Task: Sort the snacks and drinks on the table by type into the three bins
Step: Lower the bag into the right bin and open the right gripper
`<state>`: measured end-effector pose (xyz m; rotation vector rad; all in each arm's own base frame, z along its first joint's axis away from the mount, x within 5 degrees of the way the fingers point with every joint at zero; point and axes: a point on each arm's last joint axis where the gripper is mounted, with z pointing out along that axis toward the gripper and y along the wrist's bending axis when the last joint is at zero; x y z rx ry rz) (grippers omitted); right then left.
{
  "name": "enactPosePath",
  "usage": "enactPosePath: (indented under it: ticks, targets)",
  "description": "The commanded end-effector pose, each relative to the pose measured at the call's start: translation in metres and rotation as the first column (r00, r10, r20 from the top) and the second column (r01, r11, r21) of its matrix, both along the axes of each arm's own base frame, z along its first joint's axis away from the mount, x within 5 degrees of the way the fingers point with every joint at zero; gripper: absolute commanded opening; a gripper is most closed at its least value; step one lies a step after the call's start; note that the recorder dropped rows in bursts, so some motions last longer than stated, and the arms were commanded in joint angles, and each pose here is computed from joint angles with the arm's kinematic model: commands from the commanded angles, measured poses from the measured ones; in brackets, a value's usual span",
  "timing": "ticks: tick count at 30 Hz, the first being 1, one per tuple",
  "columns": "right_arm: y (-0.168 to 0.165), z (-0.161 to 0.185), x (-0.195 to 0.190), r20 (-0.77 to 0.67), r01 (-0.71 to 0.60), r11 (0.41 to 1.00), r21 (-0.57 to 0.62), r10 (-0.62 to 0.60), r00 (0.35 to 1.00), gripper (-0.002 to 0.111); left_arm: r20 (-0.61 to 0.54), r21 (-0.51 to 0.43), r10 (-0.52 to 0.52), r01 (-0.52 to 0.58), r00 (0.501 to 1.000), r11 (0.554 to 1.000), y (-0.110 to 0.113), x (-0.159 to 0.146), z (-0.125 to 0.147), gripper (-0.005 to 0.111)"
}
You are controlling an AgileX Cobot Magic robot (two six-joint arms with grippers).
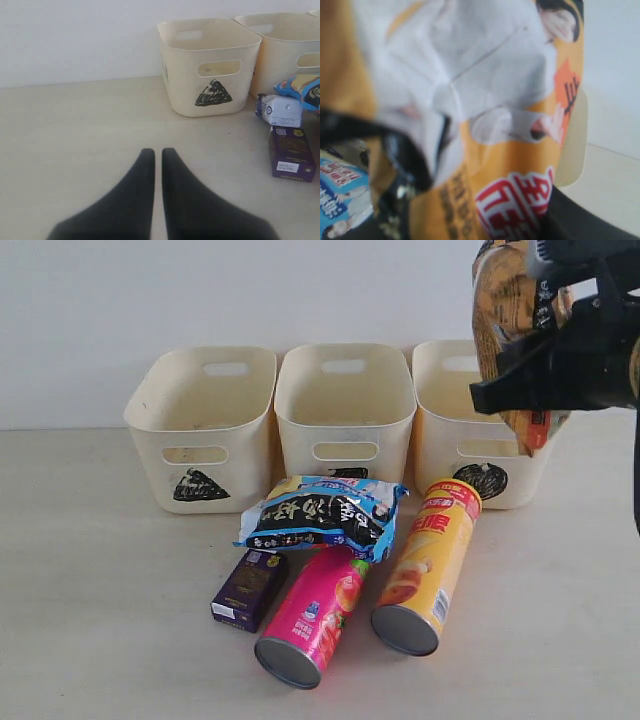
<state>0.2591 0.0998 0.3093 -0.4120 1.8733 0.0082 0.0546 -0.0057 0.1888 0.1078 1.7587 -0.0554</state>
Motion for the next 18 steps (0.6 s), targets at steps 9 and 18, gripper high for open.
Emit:
enactPosePath:
  ticks: [9, 18]
  targets:
    - [-0.012, -0.003, 0.086, -0.032, 0.039, 0.997, 0.064, -0.037, 0.999, 0.000, 0.007, -0.008, -0.007, 0.007, 1.000, 1.000, -0.001, 0.000, 0.000, 0.004]
    - [-0.011, -0.026, 0.133, -0.070, 0.086, 0.996, 0.037, -0.083, 0.994, 0.000, 0.007, -0.008, -0.007, 0.007, 1.000, 1.000, -0.001, 0.000, 0.000, 0.004]
